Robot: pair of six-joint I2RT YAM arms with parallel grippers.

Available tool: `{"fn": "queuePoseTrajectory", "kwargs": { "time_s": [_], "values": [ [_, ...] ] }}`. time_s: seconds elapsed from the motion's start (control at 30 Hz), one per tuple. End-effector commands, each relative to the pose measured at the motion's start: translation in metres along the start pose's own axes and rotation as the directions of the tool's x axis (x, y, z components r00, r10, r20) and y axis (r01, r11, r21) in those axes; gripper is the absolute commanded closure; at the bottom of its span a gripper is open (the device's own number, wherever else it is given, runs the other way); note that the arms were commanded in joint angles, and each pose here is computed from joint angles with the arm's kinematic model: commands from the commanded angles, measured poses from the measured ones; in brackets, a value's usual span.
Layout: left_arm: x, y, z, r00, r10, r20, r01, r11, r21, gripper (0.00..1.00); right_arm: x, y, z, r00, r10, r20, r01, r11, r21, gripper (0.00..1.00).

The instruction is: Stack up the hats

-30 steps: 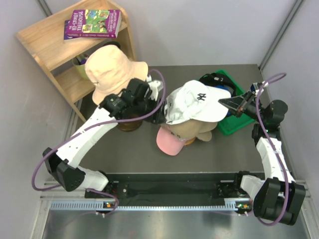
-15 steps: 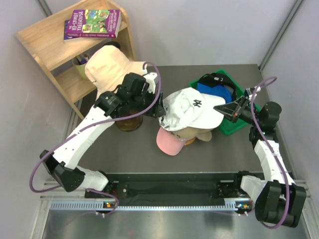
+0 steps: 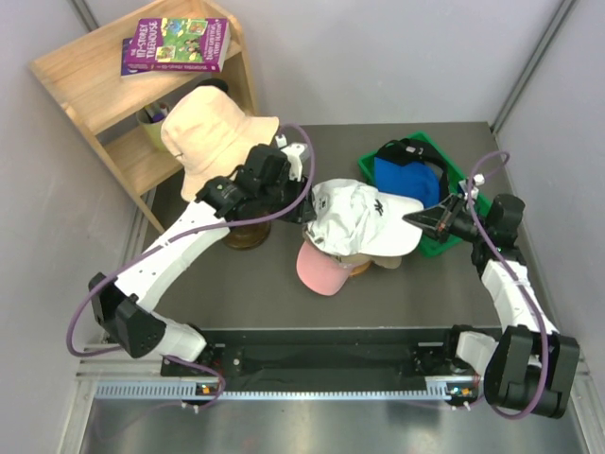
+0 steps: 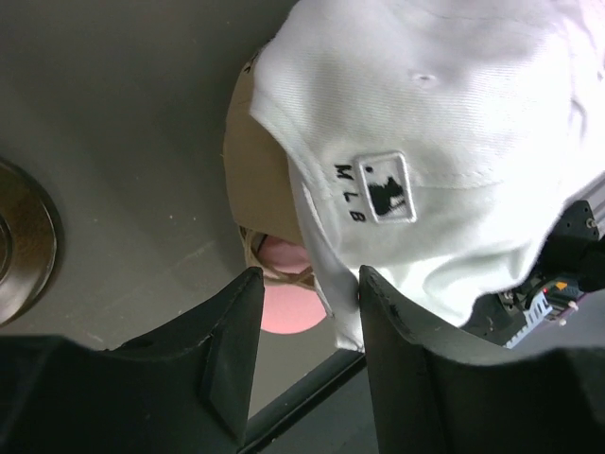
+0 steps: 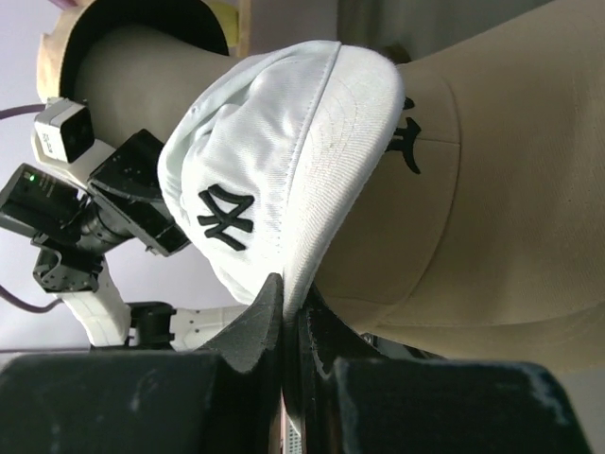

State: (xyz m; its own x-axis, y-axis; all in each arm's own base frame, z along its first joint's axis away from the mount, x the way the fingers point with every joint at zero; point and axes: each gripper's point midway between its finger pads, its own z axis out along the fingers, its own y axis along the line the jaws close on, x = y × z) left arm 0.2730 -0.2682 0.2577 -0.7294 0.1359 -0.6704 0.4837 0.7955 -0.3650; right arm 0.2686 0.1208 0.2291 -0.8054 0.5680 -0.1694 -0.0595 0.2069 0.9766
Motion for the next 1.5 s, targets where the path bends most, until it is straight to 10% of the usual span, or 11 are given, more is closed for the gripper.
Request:
{"fn": "queuePoseTrajectory", "kwargs": {
  "time_s": [0.0,0.43,1.47],
  "values": [
    [-0.012,0.012,0.016,0.998,-0.011,0.056,0.014,0.998,-0.056,0.53,-0.008,-0.005,-0.002,0.995,-0.100,0.011,0.099,0.994,0.038,1.00],
    [0.011,0.043,0.041,0.999,-0.030,-0.014,0.027,0.983,-0.179,1.00,-0.005,-0.044,-0.005,0.995,-0.093,-0.018,0.095,0.975,0.199,1.00],
    [0.114,0.102,0.058,0.923,-0.115,-0.368,-0.044,0.917,-0.396,1.00,0.009,-0.154,-0.040,0.990,-0.096,-0.104,0.140,0.750,0.647,1.00]
  ]
}}
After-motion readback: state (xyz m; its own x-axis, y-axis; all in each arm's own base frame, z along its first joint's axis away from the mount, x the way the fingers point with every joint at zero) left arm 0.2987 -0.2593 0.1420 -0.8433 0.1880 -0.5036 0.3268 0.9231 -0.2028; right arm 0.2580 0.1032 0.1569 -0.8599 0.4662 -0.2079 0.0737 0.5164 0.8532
